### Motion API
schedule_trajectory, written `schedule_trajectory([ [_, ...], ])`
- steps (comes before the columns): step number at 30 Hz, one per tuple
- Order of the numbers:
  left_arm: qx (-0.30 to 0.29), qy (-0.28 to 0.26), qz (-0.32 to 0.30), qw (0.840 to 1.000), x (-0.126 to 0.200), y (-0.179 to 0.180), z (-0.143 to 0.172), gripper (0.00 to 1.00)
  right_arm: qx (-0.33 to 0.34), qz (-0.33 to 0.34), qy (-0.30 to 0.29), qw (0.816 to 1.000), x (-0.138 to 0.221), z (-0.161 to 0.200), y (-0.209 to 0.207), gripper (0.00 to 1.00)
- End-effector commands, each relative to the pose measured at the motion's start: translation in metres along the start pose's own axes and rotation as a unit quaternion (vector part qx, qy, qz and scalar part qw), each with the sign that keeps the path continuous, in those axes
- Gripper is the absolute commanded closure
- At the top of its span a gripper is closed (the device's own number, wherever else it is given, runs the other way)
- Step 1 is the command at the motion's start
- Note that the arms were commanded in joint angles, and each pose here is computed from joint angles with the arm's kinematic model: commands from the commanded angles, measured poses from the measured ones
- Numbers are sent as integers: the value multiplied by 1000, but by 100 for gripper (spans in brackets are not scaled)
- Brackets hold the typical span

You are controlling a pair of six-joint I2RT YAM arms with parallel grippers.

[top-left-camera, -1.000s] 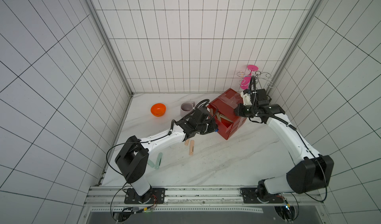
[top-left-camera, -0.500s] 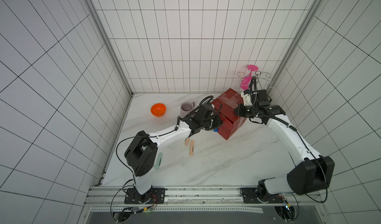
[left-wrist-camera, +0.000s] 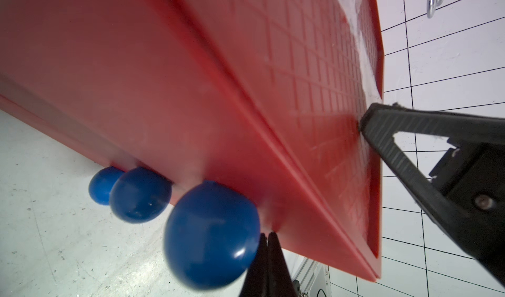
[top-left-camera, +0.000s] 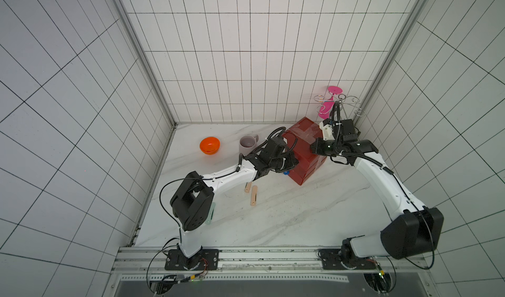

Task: Place the fruit knives into the drawer by color
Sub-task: Close the drawer in the storage box, then open the drawer in the storage box.

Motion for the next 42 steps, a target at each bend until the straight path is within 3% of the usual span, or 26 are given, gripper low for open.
schedule_trajectory([
  [1,-5,-31,22,999,-3,-14,-10,100,-58,108,236,964,-29,77,-42,100],
  [10,-7,-38,30,999,-3,-22,-15,100,-57,110,237,964,-29,77,-41,100],
  [18,-45,-78,40,995,44,-47,-23,100,-59,114,234,964,-29,78,-43,100],
  [23,-51,-109,32,992,76,-39,-15,100,-61,113,232,964,-28,77,-42,100],
  [28,-18,-124,41,991,93,-7,-9,76,-64,110,231,965,-26,76,-40,100],
  [33,10,-118,60,991,89,26,-2,46,-66,110,230,965,-24,78,-41,99],
  [42,44,-105,84,990,52,69,4,43,-68,111,232,964,-23,81,-42,98],
])
Point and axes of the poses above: each gripper's point midway between its finger pads, its own x axis back along the fingers, its own y axis along the line the jaws close on, z = x × y, the point moved 10 cm from there along x, back along the fingers, and after that the axes turned 6 degrees about -x, right-handed, at the moved point
